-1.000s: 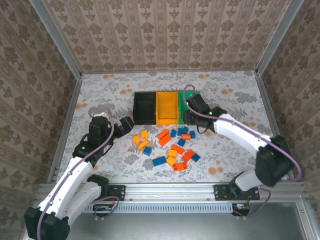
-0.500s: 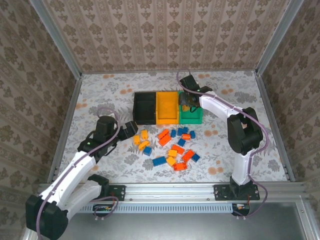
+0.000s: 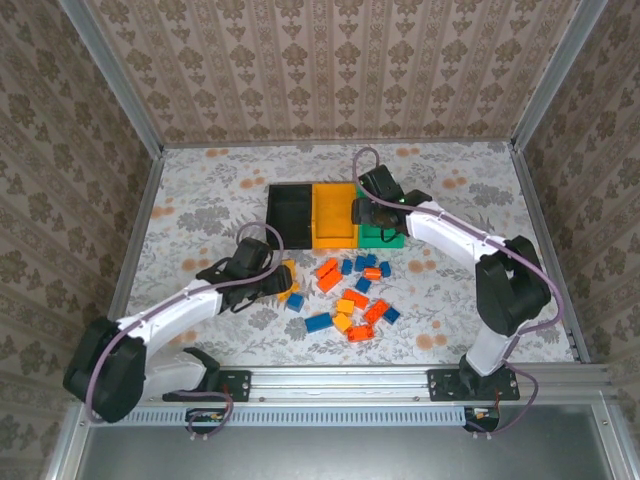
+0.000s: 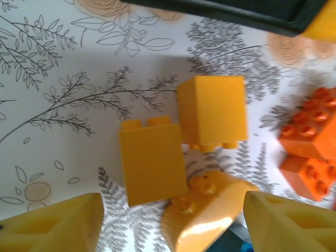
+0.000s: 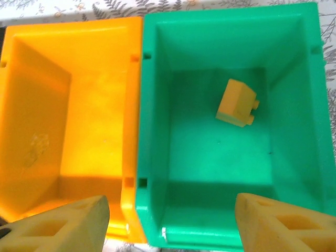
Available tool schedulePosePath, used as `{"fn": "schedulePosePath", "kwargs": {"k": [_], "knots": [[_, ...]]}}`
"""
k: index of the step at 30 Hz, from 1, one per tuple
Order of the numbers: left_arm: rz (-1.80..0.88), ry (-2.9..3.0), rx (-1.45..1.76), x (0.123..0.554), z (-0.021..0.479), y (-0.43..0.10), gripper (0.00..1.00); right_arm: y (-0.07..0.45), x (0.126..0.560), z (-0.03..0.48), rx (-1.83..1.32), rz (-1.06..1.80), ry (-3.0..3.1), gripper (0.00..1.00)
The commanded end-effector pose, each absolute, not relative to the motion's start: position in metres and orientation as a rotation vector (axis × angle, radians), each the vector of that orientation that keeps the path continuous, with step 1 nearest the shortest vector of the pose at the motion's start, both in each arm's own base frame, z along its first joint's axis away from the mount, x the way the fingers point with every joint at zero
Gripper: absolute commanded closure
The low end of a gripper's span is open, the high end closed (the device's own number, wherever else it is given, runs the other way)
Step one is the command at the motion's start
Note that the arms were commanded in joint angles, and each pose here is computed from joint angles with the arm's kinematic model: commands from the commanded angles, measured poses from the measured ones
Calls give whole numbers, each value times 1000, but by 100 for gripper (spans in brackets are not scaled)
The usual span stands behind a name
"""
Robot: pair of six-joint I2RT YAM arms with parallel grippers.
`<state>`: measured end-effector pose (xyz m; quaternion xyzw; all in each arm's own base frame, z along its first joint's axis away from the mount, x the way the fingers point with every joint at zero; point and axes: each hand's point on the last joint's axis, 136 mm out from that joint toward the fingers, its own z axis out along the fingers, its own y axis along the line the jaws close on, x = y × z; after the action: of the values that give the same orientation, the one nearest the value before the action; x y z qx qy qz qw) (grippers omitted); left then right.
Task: Sort the legos into containers by color
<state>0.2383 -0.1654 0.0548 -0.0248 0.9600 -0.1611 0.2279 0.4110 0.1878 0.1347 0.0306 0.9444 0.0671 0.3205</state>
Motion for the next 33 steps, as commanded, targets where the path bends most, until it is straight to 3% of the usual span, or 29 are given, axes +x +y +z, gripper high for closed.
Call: {"fn": "schedulePosePath", "kwargs": {"k": [1, 12, 22, 24, 28, 33], "knots": [[-382, 2599, -95, 255, 56, -161, 37, 189, 405, 139, 107, 233, 2455, 34], [-348, 2617, -97, 266, 38, -158, 41, 184, 395, 148, 120, 262, 2428, 34], [-367, 2596, -79, 269, 52, -161, 68, 172, 385, 158, 153, 247, 2396, 34], [-393, 2582, -61, 269, 64, -166, 70, 165, 380, 156, 180, 243, 2392, 34], [-502, 2496, 40, 278, 111, -200, 70, 137, 362, 145, 286, 227, 2383, 34], [-689, 2420, 206, 302, 153, -286, 71, 103, 339, 127, 412, 188, 2373, 34]]}}
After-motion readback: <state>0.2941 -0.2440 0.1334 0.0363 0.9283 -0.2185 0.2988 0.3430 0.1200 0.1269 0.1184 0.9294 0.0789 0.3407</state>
